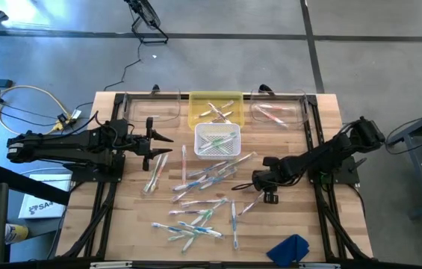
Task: Pick & Place Toothbrushes
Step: Put the purple toothbrush into the yellow bin
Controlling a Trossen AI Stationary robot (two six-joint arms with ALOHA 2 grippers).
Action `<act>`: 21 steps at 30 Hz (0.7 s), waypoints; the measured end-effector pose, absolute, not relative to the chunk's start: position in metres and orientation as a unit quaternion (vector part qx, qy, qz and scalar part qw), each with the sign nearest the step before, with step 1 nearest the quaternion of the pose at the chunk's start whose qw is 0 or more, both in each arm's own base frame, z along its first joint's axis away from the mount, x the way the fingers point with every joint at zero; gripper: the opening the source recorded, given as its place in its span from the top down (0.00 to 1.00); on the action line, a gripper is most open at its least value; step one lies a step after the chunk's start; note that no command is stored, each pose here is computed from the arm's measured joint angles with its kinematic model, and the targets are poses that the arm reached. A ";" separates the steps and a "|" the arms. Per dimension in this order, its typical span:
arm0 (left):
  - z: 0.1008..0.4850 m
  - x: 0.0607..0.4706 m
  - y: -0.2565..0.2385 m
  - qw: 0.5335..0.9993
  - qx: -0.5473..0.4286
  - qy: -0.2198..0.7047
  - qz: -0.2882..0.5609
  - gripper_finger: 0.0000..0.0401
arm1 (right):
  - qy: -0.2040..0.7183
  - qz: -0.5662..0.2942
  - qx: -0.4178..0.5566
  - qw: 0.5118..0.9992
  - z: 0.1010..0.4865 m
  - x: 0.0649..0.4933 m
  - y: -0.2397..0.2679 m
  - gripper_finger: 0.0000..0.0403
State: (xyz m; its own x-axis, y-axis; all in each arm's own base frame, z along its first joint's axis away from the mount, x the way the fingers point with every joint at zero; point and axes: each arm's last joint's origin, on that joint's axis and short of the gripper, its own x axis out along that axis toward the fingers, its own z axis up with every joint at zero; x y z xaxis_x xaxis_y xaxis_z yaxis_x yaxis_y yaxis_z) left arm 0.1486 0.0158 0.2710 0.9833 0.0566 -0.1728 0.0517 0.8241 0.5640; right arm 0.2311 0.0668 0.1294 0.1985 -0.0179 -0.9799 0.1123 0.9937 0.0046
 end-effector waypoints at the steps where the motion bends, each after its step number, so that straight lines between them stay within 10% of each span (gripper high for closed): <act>1: 0.271 0.149 0.016 0.951 0.297 0.091 0.001 0.65 | 0.632 -0.042 0.037 0.773 0.129 0.231 0.067 0.91; 21: 0.271 0.149 0.016 0.951 0.297 0.091 0.001 0.65 | 0.583 -0.053 0.031 0.810 0.153 0.226 0.063 0.98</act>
State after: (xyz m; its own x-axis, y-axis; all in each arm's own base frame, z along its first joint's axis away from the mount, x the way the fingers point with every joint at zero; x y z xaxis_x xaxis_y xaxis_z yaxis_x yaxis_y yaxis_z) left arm 0.1485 0.0158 0.2710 0.9833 0.0569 -0.1730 0.0515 0.8242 0.5640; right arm 0.2262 0.0627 0.1533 0.3149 -0.0501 -0.9478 0.1230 0.9923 -0.0115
